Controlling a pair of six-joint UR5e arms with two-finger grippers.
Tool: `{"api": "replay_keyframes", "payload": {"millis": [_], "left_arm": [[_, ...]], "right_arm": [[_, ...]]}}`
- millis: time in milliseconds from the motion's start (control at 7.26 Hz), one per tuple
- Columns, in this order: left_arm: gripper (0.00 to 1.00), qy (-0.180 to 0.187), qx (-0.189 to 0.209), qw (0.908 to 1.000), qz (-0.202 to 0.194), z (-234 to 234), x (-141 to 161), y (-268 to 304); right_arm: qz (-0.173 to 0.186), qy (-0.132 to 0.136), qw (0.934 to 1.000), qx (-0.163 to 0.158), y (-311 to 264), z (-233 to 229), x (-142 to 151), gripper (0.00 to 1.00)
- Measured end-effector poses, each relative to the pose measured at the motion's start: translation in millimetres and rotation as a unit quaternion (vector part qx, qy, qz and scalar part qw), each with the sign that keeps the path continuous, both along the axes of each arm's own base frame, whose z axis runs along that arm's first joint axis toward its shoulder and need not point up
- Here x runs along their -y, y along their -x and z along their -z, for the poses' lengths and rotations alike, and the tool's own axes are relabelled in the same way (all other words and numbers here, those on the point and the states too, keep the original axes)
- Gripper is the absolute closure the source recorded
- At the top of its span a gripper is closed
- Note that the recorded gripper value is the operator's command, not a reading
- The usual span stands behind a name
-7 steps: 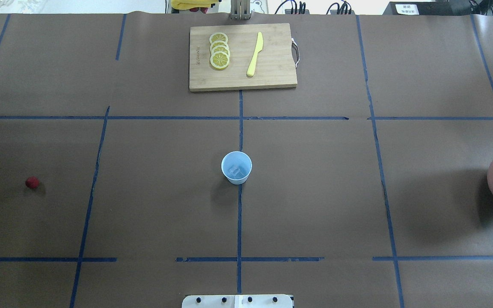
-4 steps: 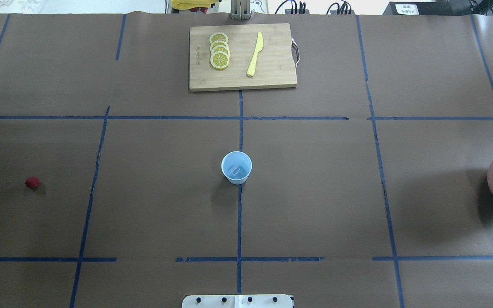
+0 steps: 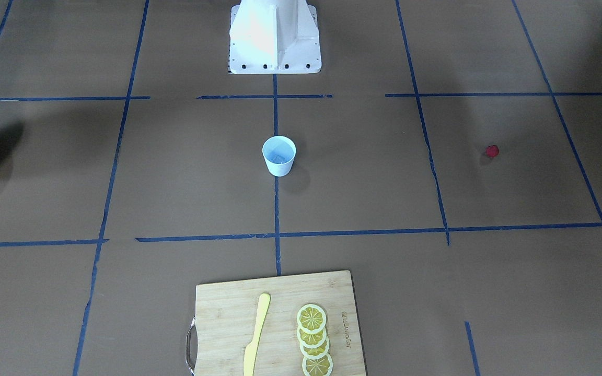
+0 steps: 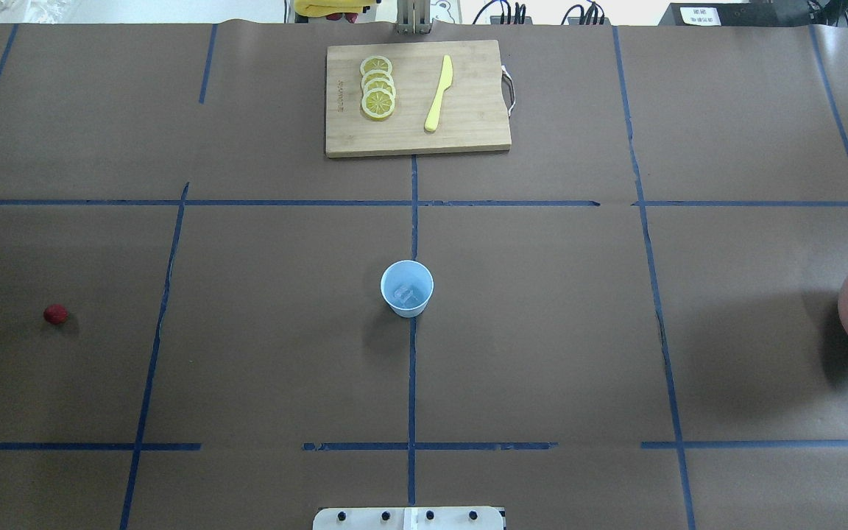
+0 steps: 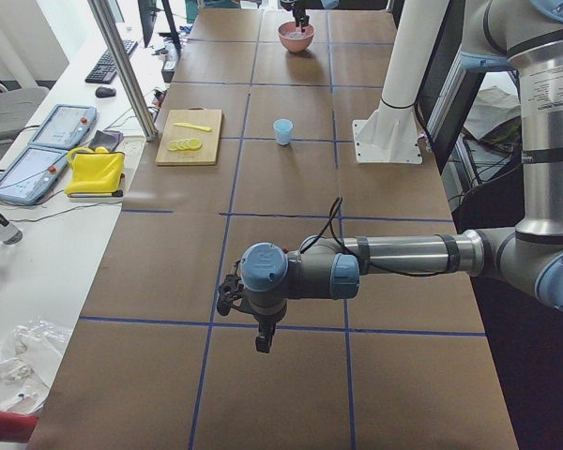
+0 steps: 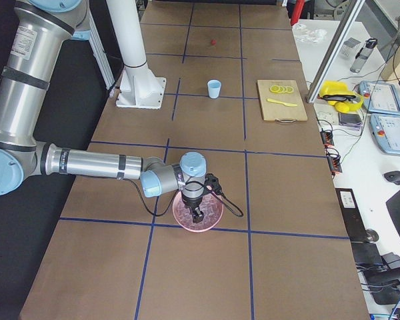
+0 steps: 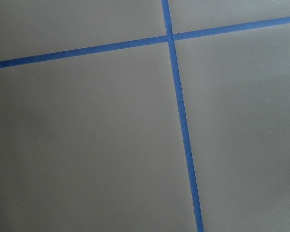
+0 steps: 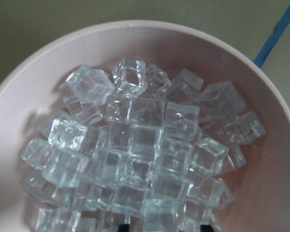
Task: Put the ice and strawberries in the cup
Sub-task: 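Grasp a third ice cube from the pink bowl with the right gripper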
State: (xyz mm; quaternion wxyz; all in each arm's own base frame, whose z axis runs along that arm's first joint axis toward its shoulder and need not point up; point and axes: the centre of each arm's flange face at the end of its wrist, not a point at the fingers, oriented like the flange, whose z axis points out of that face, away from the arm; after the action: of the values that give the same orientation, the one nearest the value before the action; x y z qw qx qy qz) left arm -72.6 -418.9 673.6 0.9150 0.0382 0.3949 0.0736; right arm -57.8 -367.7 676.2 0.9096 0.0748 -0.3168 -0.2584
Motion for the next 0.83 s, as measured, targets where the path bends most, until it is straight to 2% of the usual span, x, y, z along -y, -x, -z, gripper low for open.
{"api": "replay_keyframes", "payload": {"millis": [413,689,827], "left_arm": [[0.0,0.0,0.0,1.0,0.0,0.2,0.1,0.0],[0.0,0.0,0.0,1.0,0.0,-0.1,-0.2,0.0],[0.0,0.0,0.0,1.0,0.0,-0.1,-0.3,-0.1]], "right_arm": [[0.002,-0.009,0.9999,0.008,2.4,10.4,4.6,1.0],[-0.006,-0.016,0.9997,0.017,5.3,36.9,11.6,1.0],[-0.026,-0.002,0.9995,0.019,6.9,50.7,15.9,1.0]]}}
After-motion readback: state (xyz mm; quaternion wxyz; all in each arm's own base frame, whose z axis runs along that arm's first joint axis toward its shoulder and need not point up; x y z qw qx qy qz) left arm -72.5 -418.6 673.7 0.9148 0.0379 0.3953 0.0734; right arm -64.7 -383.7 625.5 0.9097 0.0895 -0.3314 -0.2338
